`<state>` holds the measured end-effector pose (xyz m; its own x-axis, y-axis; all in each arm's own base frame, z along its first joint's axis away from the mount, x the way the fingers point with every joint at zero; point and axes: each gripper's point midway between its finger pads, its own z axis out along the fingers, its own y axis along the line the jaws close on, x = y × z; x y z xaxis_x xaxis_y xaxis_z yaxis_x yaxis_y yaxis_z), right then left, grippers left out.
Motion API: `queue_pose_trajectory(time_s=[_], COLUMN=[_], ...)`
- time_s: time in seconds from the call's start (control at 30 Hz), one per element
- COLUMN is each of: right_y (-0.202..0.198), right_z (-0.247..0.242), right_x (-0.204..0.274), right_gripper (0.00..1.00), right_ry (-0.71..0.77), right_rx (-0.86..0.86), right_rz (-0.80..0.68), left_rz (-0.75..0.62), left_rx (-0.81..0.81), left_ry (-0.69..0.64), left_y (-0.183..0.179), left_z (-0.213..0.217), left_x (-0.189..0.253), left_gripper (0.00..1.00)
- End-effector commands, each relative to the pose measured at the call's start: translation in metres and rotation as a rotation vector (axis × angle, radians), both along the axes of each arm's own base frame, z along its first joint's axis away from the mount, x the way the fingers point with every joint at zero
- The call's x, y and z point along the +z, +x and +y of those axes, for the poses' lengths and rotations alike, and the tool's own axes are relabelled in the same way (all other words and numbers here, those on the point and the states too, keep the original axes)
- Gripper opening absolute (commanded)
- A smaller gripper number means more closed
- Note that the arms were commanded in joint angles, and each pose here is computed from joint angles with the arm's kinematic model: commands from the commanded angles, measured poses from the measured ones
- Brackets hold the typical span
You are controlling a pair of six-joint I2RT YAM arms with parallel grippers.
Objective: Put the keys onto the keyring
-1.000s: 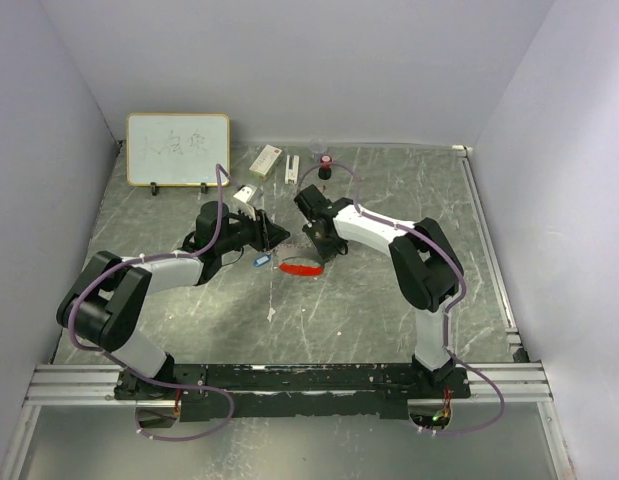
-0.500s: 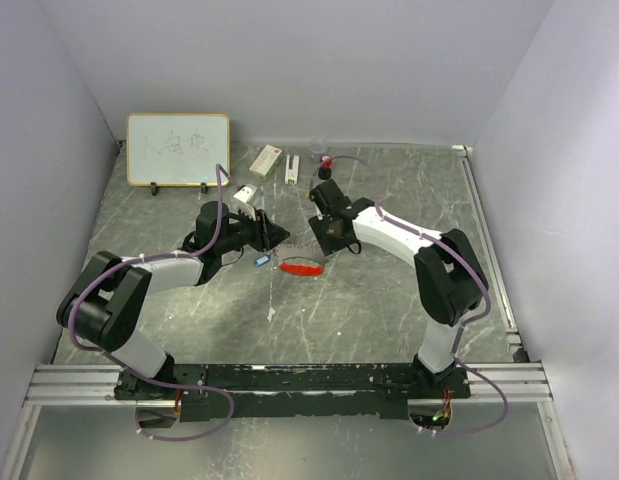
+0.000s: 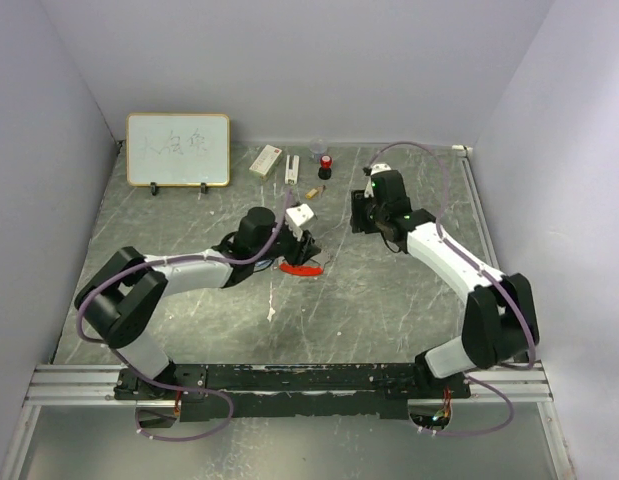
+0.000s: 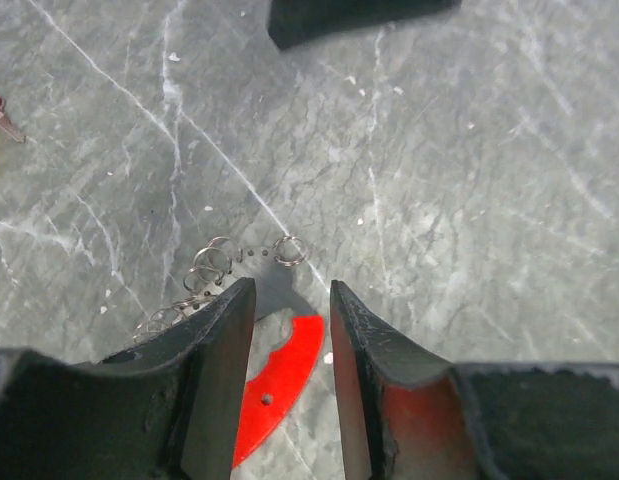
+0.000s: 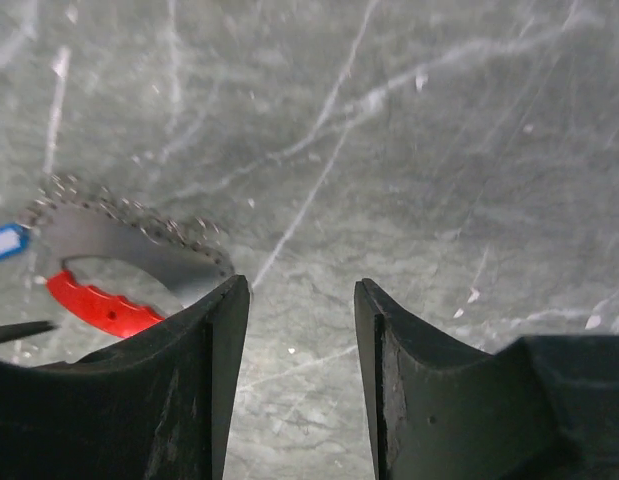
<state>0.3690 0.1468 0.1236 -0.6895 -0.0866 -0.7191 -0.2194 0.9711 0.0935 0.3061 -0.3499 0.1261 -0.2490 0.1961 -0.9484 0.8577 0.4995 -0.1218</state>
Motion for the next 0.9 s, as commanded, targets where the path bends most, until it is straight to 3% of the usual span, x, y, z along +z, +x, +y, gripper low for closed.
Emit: queue_pose_trajectory(time_s=[0.0,0.37,0.87], right_y=[0.013,0.005,-0.002], right_z=[-0.006,-0.056,-0.066], right_x=[0.04,0.088,0.092], right_gripper=[0.47,0.52,0.52], right_ry=[0.073,0.13,0.137], right_rx=[-0.044,-0.171,-0.165], right_rz=[-0.153,-0.335,-0.356], left_rz=[-0.145,-0.373,-0.56], left_rx=[-0.014,-0.096,-0.145], left_ry=[0.178,0.355,0.452], left_y=[0.01,0.012,0.0], left_z=[-0.005,-0.029,-0.056], left_x=[-0.024,-0.057,-0.079], left_gripper=[0.47,0.5,0.51])
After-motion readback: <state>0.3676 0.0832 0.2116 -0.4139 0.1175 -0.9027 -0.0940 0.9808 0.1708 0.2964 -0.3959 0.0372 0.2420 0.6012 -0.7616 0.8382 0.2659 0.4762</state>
